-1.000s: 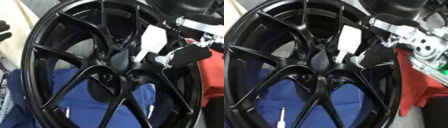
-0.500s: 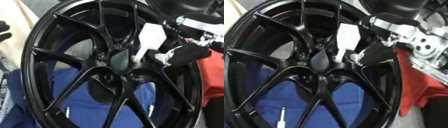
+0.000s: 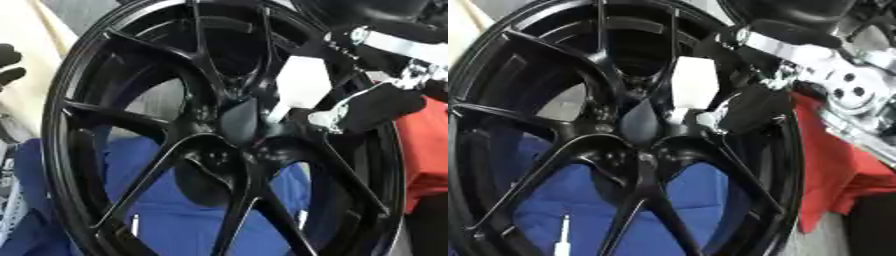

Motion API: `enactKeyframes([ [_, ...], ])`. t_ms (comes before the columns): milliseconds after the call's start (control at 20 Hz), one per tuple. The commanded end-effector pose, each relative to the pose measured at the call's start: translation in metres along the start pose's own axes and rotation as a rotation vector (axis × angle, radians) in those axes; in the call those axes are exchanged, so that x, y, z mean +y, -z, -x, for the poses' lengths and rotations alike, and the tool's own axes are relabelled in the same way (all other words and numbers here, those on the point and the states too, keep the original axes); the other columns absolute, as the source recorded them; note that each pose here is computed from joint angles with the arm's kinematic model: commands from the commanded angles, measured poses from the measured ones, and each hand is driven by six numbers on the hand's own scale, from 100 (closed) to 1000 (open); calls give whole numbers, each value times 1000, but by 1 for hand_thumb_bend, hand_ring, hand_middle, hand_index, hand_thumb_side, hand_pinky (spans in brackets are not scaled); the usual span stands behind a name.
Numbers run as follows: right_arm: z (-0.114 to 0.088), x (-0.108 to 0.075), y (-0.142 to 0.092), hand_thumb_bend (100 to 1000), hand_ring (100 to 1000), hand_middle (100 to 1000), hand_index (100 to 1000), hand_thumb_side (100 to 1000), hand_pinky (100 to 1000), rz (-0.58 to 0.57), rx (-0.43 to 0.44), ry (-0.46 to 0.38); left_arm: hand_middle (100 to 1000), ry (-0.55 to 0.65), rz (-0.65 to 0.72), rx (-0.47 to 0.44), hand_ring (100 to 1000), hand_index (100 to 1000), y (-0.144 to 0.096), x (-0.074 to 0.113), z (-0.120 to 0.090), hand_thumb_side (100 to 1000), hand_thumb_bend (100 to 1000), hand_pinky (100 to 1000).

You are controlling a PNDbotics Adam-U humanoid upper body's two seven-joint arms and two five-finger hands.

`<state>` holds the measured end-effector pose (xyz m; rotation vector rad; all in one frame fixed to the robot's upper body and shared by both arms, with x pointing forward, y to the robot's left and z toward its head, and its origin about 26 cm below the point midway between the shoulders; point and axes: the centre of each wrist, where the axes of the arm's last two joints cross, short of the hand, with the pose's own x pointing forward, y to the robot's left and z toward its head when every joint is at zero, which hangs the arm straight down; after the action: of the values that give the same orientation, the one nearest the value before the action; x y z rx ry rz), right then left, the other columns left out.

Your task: Pull the pin out of the wheel hub.

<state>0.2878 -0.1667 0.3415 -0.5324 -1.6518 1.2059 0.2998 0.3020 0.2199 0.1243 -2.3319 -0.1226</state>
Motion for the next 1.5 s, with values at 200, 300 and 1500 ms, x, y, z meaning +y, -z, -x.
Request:
enactKeyframes([
  [200,-2,-11,-6,471,887,768,866,152,766,41,-22,-43,690,5,5,-22,797,781,1,0,-6,720,100,823],
  [300,-4,-12,-6,457,880,742,848,132,760,49,-29,-46,690,5,4,-21,797,781,1,0,-6,720,100,823],
  [1500,-11,-14,-5,257,777,454,579,100,671,97,-60,38,691,2,4,-2,802,780,-1,-1,-4,727,100,825],
])
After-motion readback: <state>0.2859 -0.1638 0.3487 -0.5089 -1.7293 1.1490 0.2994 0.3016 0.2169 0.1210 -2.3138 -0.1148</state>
